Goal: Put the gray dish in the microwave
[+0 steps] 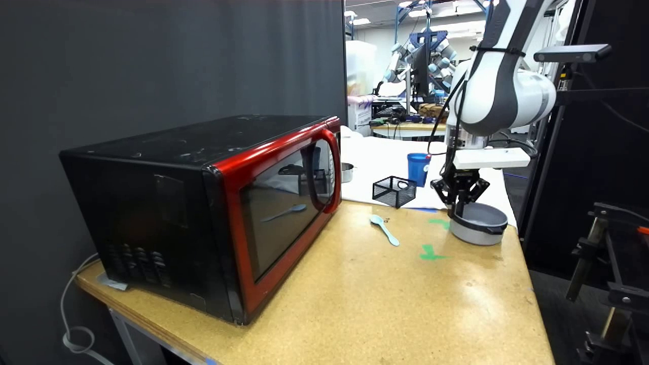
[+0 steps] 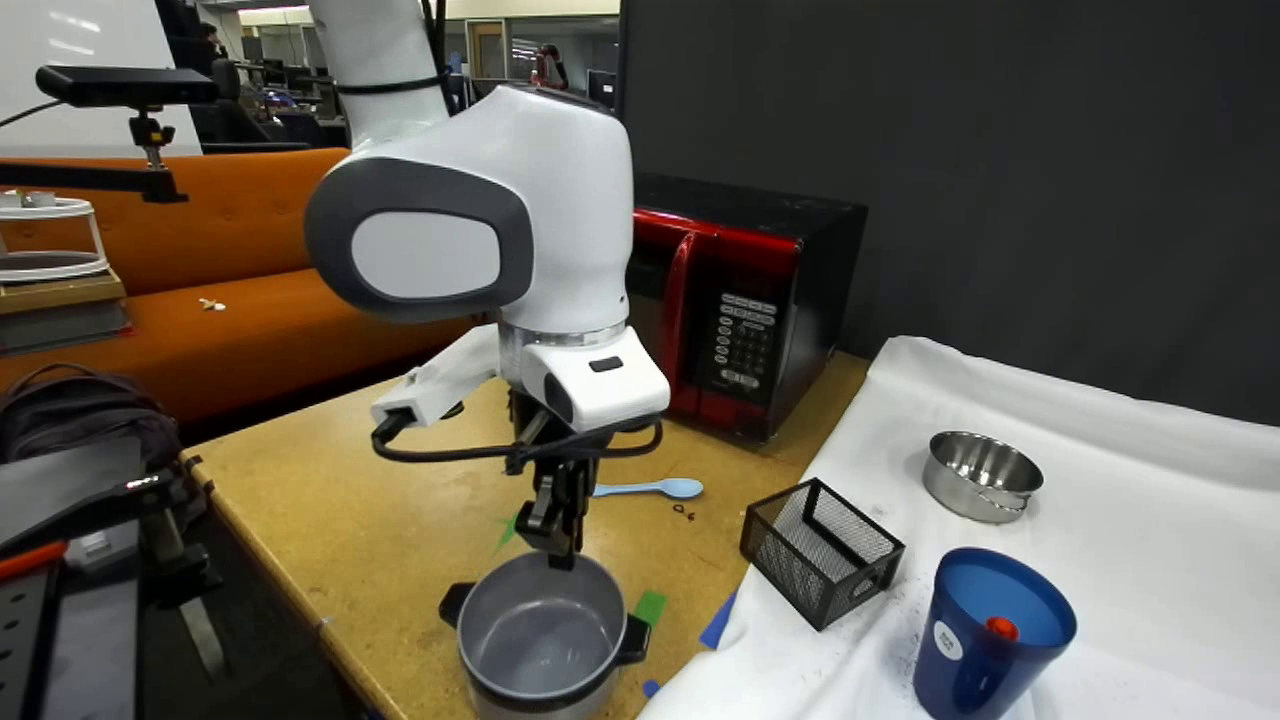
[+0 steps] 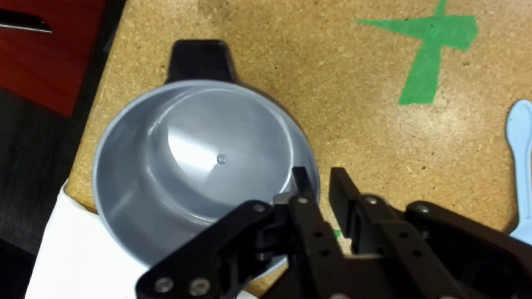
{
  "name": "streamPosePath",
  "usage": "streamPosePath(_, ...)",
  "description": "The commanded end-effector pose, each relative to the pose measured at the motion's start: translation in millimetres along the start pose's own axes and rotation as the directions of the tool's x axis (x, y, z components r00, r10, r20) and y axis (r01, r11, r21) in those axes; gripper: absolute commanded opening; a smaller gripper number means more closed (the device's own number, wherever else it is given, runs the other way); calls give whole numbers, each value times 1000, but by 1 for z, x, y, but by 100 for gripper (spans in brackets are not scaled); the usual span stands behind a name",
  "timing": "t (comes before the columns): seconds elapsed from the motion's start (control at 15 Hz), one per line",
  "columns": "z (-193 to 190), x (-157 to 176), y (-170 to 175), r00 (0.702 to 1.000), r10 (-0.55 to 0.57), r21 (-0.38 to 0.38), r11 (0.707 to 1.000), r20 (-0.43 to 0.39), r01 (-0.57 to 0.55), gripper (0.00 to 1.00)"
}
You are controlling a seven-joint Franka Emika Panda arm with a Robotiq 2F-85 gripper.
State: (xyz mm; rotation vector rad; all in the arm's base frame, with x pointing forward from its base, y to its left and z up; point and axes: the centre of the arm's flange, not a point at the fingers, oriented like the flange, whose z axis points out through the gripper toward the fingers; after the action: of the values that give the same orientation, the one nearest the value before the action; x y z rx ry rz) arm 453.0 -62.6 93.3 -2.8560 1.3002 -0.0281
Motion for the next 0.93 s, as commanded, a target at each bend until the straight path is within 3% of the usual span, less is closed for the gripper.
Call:
streamPosePath(0.0,-3,8,2,999,36,63,997,26,-37,51)
streamPosePath(0.27,-28,-11,-18,1000,1,97,995,7,-2,79)
streamPosePath(0.47,-70,-38,-46,999,-43,135,990,-13,44,98)
streamPosePath(0.73,-122,-59,-63,1000,-10,126,992,-2,10,100)
streamPosePath(0.87,-134,-56,-62,989,116,128,984,88,-127,100)
